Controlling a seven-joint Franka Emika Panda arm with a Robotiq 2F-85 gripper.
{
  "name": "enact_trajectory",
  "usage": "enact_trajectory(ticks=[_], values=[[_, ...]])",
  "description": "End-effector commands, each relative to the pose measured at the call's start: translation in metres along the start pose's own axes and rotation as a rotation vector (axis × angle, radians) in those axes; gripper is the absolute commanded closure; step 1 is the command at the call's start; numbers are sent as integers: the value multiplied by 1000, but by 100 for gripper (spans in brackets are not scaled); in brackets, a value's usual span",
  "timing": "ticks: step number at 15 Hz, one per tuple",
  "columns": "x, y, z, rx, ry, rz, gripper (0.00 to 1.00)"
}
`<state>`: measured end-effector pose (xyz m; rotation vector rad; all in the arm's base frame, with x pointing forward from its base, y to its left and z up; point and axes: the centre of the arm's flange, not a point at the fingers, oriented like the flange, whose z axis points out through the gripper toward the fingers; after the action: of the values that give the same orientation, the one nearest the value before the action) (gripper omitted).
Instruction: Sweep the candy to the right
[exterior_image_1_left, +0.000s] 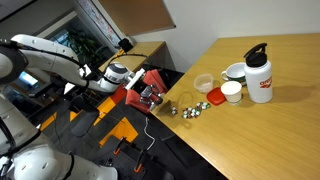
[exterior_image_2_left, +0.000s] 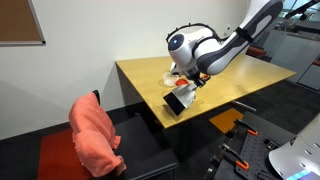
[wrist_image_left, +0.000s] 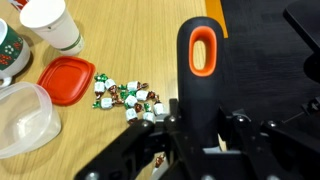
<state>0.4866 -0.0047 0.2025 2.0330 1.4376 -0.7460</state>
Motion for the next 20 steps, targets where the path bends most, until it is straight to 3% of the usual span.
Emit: enact_trajectory(ticks=[1,11,20], values=[[2,9,3,18,7,-8,88],[-8,69,45,55,-9,-48,88],[16,83,71,35,-95,-35,88]])
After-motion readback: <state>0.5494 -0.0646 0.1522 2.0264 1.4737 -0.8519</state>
